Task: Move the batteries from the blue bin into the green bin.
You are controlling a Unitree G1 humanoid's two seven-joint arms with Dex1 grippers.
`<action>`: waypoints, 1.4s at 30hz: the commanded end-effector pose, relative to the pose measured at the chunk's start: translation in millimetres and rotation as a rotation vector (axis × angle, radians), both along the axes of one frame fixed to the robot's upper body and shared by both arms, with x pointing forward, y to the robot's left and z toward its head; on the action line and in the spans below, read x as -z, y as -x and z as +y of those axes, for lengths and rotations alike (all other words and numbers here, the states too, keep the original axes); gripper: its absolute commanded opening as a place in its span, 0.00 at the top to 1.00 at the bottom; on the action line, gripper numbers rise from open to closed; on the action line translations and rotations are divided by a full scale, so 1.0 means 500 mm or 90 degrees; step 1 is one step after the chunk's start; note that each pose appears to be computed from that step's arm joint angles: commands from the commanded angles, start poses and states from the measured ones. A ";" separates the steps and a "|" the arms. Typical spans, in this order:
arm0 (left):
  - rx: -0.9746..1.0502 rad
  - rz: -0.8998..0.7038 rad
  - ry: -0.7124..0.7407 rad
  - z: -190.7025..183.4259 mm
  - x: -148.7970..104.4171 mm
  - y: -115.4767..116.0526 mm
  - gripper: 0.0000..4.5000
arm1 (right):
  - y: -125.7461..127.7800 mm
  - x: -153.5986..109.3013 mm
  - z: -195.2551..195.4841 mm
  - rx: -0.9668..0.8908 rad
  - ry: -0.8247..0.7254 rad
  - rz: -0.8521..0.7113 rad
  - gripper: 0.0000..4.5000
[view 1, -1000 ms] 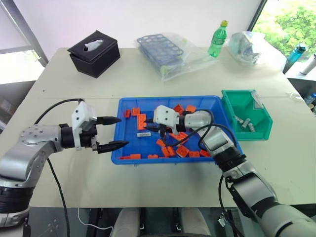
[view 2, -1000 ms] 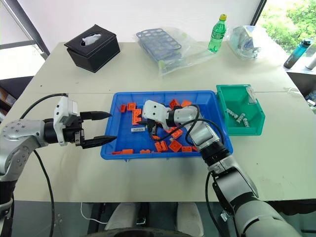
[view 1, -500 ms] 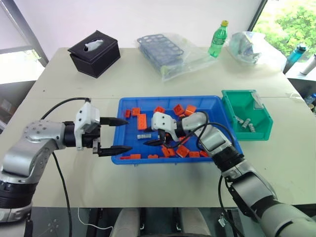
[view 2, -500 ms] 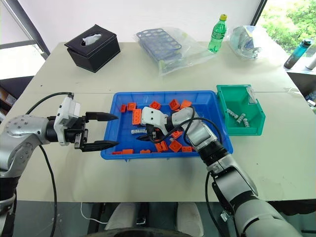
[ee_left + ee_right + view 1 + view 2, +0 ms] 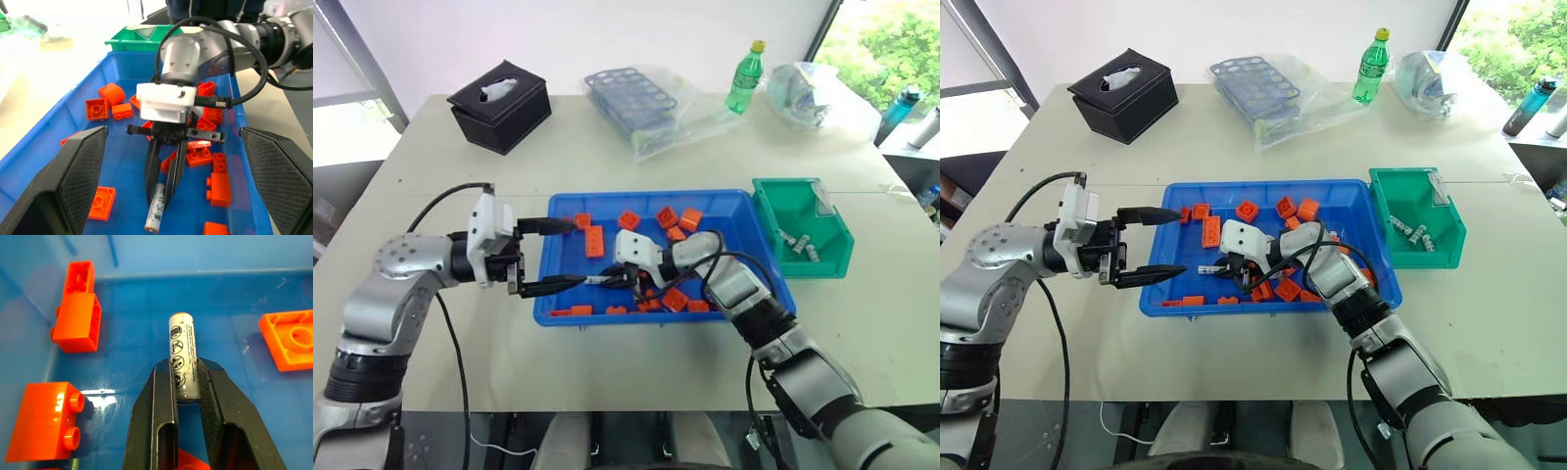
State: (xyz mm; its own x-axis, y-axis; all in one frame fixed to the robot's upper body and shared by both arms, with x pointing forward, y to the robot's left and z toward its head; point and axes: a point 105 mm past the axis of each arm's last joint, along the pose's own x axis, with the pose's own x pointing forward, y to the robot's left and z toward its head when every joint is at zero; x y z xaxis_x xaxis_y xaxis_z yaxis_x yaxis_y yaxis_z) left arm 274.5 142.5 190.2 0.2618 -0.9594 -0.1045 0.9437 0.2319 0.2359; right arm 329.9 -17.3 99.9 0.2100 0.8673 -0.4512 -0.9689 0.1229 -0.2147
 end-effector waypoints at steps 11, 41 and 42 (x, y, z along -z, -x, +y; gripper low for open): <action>0.010 -0.008 0.026 -0.012 -0.002 -0.022 0.00 | -0.037 -0.206 -0.455 0.612 -0.150 -0.115 0.98; 0.004 -0.015 0.030 -0.028 -0.006 -0.033 0.00 | -0.027 -0.084 -0.225 0.419 -0.040 -0.014 0.05; 0.000 -0.018 0.026 -0.028 -0.005 -0.034 0.00 | -0.020 -0.074 -0.211 0.399 -0.034 -0.002 0.05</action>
State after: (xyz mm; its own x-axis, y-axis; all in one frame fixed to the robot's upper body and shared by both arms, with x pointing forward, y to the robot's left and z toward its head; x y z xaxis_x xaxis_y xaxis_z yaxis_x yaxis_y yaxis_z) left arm 293.7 128.6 184.0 0.2603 -0.9633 -0.0650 0.9480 0.2423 0.2063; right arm 341.5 -130.2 128.7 0.6936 0.5827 -0.4236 -0.6898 0.7067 -0.1573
